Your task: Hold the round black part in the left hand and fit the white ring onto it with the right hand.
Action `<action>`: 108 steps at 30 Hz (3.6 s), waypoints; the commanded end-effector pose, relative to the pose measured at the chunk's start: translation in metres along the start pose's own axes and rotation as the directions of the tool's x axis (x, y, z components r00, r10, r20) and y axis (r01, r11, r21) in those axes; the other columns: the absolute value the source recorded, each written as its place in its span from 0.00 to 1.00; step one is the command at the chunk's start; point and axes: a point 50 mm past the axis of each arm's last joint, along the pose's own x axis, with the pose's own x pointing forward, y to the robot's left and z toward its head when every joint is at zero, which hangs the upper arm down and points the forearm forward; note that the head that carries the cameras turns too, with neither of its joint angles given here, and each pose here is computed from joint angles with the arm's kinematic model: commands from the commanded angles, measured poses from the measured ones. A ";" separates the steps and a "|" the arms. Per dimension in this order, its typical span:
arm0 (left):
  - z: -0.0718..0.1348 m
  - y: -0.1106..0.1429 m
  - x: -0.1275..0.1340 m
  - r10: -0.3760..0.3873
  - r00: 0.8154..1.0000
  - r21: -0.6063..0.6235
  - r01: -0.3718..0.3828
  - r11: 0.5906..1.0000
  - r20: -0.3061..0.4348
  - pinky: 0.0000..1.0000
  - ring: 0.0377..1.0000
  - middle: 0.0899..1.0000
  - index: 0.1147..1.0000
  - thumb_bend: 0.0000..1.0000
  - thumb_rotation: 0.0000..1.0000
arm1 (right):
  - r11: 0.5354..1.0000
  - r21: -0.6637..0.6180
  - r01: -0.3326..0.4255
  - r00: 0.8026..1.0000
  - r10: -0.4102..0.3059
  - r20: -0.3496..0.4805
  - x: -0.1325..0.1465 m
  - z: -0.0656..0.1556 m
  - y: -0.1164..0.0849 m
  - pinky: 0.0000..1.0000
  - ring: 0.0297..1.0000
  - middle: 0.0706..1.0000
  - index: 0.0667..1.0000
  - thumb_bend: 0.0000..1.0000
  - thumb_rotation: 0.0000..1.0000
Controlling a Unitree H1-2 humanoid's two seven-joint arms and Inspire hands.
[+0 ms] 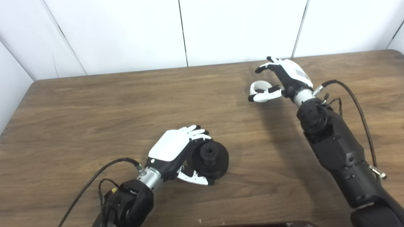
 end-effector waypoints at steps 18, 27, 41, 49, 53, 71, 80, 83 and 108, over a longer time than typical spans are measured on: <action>-0.002 0.004 -0.004 0.008 1.000 0.021 -0.007 1.000 -0.010 0.93 0.94 0.88 0.70 0.85 0.37 | 0.999 -0.003 0.035 0.998 -0.035 0.047 0.025 0.005 -0.030 1.00 1.00 0.97 0.74 0.88 0.34; -0.002 0.003 -0.004 0.005 1.000 0.024 -0.004 1.000 -0.016 0.93 0.95 0.88 0.70 0.85 0.36 | 1.000 -0.023 0.017 0.999 -0.017 0.032 0.024 0.000 -0.024 0.98 1.00 0.96 0.74 0.88 0.33; -0.003 0.003 -0.006 0.017 1.000 0.021 -0.017 1.000 -0.011 0.93 0.94 0.87 0.69 0.86 0.35 | 0.999 -0.038 0.004 1.000 -0.004 0.017 0.023 -0.007 -0.015 0.94 0.99 0.94 0.72 0.87 0.30; -0.002 0.004 -0.007 0.006 1.000 0.022 -0.005 1.000 -0.023 0.94 0.95 0.88 0.70 0.86 0.35 | 0.999 -0.046 0.000 1.000 0.000 0.009 0.022 -0.010 -0.013 0.95 1.00 0.94 0.72 0.86 0.30; -0.002 0.003 -0.007 0.007 1.000 0.020 -0.006 1.000 -0.022 0.93 0.95 0.88 0.70 0.86 0.35 | 0.999 -0.046 -0.002 1.000 0.002 0.008 0.021 -0.013 -0.012 0.93 1.00 0.95 0.72 0.85 0.30; -0.002 0.005 -0.008 0.007 1.000 0.023 -0.007 1.000 -0.022 0.94 0.95 0.88 0.70 0.87 0.35 | 0.998 -0.065 -0.003 1.000 0.003 0.002 0.020 -0.020 -0.010 0.91 0.98 0.92 0.70 0.79 0.27; -0.002 0.006 -0.007 0.004 1.000 0.026 -0.004 1.000 -0.021 0.94 0.95 0.88 0.70 0.86 0.35 | 0.999 -0.054 0.002 1.000 -0.002 0.009 0.021 -0.020 -0.007 0.90 0.97 0.91 0.67 0.77 0.26; -0.001 0.006 -0.007 0.006 1.000 0.030 -0.005 1.000 -0.019 0.94 0.95 0.88 0.70 0.86 0.36 | 0.998 -0.058 0.006 1.000 -0.006 0.012 0.021 -0.019 -0.007 0.88 0.97 0.91 0.66 0.77 0.26; -0.001 0.001 -0.008 0.006 1.000 0.023 -0.005 1.000 -0.014 0.93 0.95 0.88 0.70 0.85 0.34 | 1.000 -0.023 0.013 1.000 -0.013 0.016 0.020 -0.014 -0.002 0.85 0.95 0.90 0.64 0.78 0.28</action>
